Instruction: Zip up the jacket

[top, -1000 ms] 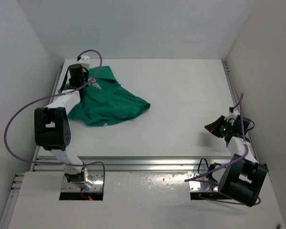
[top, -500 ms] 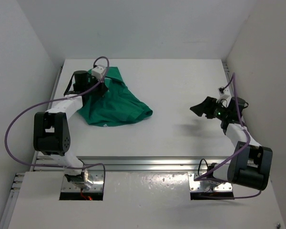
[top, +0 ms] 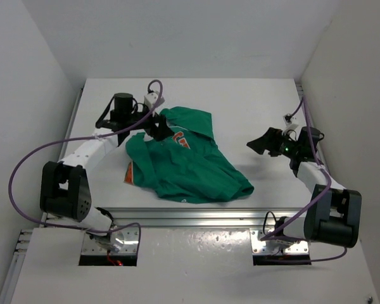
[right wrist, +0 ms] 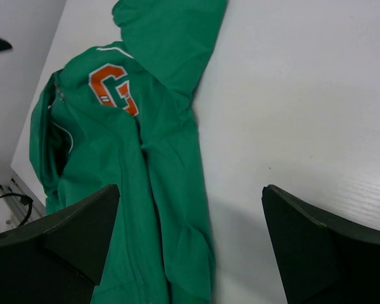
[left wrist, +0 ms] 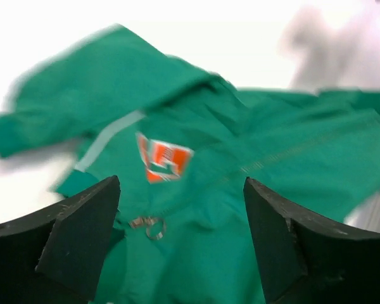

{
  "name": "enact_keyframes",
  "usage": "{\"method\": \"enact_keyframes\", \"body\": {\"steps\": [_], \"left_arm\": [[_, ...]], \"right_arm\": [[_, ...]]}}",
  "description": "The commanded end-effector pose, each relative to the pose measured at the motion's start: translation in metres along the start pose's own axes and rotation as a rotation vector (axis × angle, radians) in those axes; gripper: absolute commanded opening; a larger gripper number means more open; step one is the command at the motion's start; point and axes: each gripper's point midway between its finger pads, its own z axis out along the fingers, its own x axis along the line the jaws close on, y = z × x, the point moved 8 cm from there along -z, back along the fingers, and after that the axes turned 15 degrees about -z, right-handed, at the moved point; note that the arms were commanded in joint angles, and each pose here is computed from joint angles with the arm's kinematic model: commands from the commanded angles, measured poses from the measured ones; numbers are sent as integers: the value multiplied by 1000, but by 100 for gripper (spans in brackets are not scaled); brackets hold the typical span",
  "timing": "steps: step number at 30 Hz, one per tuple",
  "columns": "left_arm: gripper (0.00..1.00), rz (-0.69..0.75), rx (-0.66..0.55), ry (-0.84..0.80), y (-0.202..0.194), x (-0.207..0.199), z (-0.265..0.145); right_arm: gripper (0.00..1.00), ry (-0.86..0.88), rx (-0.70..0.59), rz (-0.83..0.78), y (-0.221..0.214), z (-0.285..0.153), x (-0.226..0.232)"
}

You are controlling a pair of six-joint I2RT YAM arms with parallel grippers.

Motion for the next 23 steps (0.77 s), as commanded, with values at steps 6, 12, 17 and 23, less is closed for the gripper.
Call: {"method": "enact_keyframes", "body": {"steps": [6, 12, 17, 23], "left_arm": [[99, 61, -257, 319, 104, 9, -45], [99, -70, -182, 598, 89, 38, -59], [99, -225, -117, 711, 65, 74, -76], [99, -267, -106, 849, 45, 108, -100]], "right_arm": [[95, 19, -69, -136, 34, 7, -1], [96, 10, -16, -151, 30, 4, -1], [99, -91, 64, -142, 21, -2, -20], [99, -225, 180, -183, 16, -18, -49]]}}
